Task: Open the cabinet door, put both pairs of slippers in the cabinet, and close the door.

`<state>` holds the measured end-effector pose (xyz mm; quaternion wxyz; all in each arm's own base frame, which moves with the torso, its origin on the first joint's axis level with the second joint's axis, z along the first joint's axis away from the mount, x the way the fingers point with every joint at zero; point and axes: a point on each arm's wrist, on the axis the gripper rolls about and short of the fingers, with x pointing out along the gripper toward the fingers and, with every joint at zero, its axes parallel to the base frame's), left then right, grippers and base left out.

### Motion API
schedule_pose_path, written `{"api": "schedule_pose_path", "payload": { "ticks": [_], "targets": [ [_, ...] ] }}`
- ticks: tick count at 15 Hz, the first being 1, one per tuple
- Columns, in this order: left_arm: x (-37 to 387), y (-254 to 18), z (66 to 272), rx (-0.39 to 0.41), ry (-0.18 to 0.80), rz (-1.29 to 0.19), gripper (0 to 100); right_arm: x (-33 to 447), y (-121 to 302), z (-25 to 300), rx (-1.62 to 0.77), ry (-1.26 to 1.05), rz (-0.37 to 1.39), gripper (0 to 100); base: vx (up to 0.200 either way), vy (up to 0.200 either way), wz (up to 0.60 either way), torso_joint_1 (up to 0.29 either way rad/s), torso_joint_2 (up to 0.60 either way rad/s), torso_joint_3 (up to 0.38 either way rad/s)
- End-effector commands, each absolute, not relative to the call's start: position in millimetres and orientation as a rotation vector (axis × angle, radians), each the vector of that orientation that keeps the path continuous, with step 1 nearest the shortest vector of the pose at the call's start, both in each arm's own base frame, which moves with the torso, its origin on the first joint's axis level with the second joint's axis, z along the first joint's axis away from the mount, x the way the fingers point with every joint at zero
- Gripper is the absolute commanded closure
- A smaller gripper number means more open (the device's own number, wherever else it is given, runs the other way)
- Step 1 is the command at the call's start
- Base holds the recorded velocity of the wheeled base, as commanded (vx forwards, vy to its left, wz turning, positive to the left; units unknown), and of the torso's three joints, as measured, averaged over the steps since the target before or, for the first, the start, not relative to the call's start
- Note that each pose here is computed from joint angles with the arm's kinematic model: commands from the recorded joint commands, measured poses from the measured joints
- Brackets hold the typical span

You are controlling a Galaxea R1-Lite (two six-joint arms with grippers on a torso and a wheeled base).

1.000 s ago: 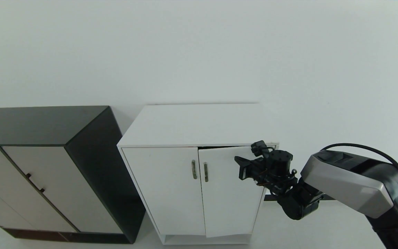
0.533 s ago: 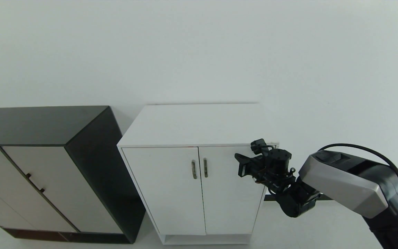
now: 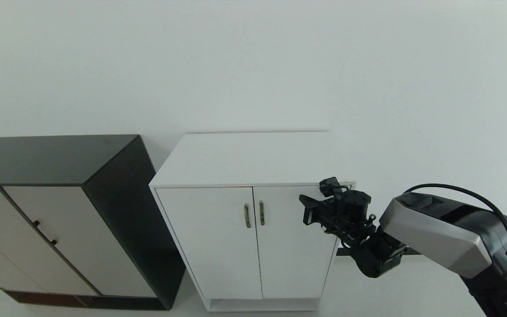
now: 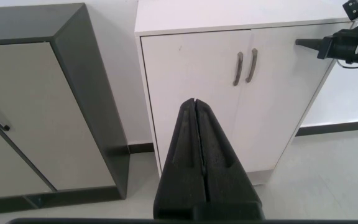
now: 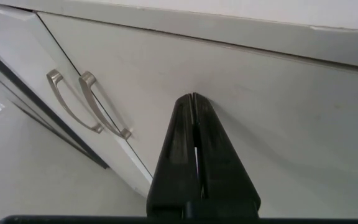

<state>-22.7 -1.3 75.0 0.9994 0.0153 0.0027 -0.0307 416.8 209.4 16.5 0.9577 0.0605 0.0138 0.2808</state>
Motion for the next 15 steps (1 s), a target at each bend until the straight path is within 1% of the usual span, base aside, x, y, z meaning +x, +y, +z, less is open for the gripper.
{"api": "schedule_pose_path", "payload": {
  "ticks": [1, 4, 7, 9, 11, 12, 13, 14, 15],
  "targets": [
    [-22.7, -1.3, 75.0, 0.03, 0.005, -0.061, 100, 410.0, 205.5, 36.0, 0.128, -0.01, 0.554, 100, 0.0, 0.0, 0.0, 0.0, 0.0, 0.0],
    [-22.7, -1.3, 75.0, 0.03, 0.005, -0.061, 100, 384.3, 191.3, 61.4, 0.128, -0.031, 0.551, 100, 0.0, 0.0, 0.0, 0.0, 0.0, 0.0],
    [-22.7, -1.3, 75.0, 0.03, 0.005, -0.063, 100, 348.6, 169.0, 75.6, 0.095, -0.012, 0.535, 100, 0.0, 0.0, 0.0, 0.0, 0.0, 0.0],
    [-22.7, -1.3, 75.0, 0.03, 0.005, -0.063, 100, 316.7, 137.7, 79.8, 0.02, 0.0, 0.44, 100, 0.0, 0.0, 0.0, 0.0, 0.0, 0.0],
    [-22.7, -1.3, 75.0, 0.03, 0.005, -0.061, 100, 286.9, 105.2, 79.1, -0.034, 0.063, 0.335, 100, 0.0, 0.0, 0.0, 0.0, 0.0, 0.0],
    [-22.7, -1.3, 75.0, 0.03, 0.005, -0.061, 100, 275.8, 95.6, 79.7, -0.047, 0.086, 0.306, 100, 0.0, 0.0, 0.0, 0.0, 0.0, 0.0],
    [-22.7, -1.3, 75.0, 0.03, 0.005, -0.061, 100, 253.1, 78.7, 83.7, -0.058, 0.118, 0.247, 100, 0.0, 0.0, 0.0, 0.0, 0.0, 0.0],
    [-22.7, -1.3, 75.0, 0.03, 0.005, -0.061, 100, 253.1, 78.7, 83.7, -0.058, 0.118, 0.247, 100, 0.0, 0.0, 0.0, 0.0, 0.0, 0.0],
    [-22.7, -1.3, 75.0, 0.029, 0.005, -0.061, 100, 216.8, 59.1, 89.2, -0.071, 0.153, 0.164, 100, 0.0, 0.0, 0.0, 0.0, 0.0, 0.0]
  ]
}}
